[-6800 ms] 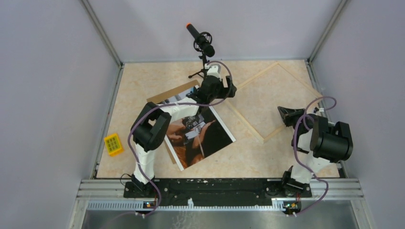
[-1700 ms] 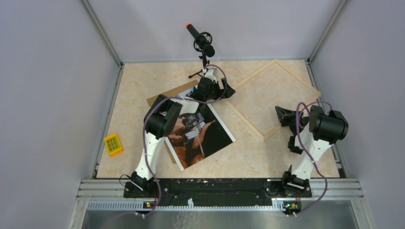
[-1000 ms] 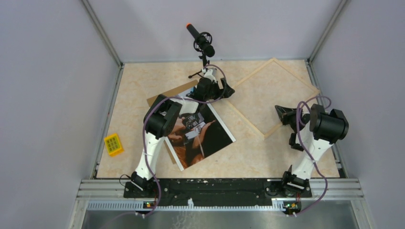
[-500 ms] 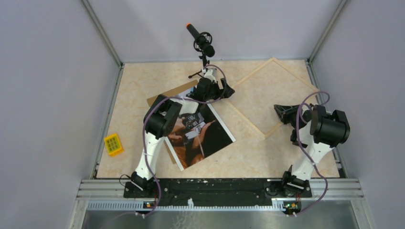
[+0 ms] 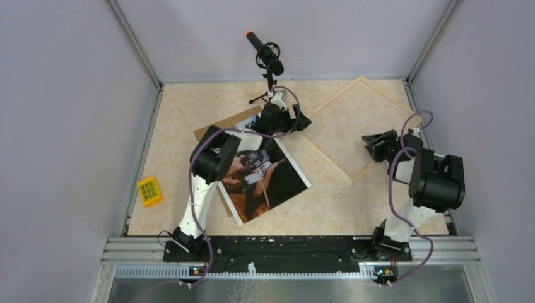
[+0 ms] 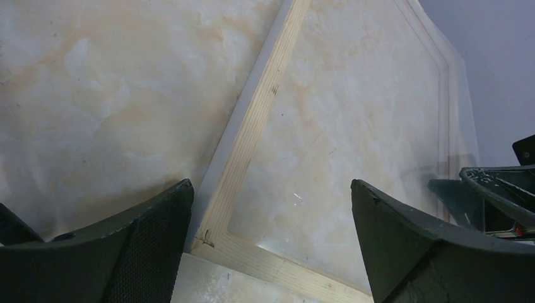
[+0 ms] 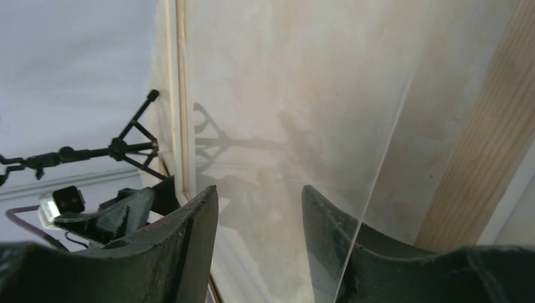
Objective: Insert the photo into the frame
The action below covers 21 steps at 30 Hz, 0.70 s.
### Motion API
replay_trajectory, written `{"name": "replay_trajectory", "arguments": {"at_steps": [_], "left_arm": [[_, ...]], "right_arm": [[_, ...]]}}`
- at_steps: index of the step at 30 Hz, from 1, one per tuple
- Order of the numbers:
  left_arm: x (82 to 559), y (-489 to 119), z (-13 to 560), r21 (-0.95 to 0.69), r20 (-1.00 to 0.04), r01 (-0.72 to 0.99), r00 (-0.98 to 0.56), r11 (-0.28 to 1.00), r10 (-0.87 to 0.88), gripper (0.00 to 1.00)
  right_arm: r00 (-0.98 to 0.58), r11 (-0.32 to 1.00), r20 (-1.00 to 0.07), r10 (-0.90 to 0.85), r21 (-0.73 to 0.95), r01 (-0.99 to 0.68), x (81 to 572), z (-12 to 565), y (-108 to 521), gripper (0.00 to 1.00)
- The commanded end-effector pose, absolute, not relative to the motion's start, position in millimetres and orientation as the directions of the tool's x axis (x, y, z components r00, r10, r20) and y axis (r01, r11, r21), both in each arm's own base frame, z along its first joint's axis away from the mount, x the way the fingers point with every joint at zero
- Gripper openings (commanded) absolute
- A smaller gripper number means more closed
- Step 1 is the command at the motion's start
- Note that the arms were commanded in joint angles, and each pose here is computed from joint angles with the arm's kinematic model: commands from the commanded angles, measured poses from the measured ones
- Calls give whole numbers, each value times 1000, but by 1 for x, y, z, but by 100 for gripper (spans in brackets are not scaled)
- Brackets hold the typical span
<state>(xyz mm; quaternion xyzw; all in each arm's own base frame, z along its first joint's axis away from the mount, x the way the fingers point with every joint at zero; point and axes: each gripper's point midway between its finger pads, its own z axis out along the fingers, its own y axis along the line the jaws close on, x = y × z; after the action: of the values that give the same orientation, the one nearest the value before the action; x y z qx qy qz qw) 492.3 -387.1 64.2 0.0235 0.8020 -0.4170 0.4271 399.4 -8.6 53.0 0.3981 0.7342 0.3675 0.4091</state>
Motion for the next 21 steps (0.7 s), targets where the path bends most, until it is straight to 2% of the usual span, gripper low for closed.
{"name": "replay_trajectory", "arguments": {"at_steps": [1, 15, 21], "left_arm": [[477, -393, 64, -651, -693, 408, -664, 640, -281, 97], [476, -393, 65, -651, -693, 412, -666, 638, -277, 97], [476, -393, 65, -652, -692, 413, -667, 635, -276, 97]], "right_arm": [[-362, 502, -387, 848, 806, 314, 402, 60, -14, 54], [-426, 635, -472, 772, 611, 473, 392, 64, -22, 83], [-457, 664, -482, 747, 545, 511, 387, 66, -24, 85]]}}
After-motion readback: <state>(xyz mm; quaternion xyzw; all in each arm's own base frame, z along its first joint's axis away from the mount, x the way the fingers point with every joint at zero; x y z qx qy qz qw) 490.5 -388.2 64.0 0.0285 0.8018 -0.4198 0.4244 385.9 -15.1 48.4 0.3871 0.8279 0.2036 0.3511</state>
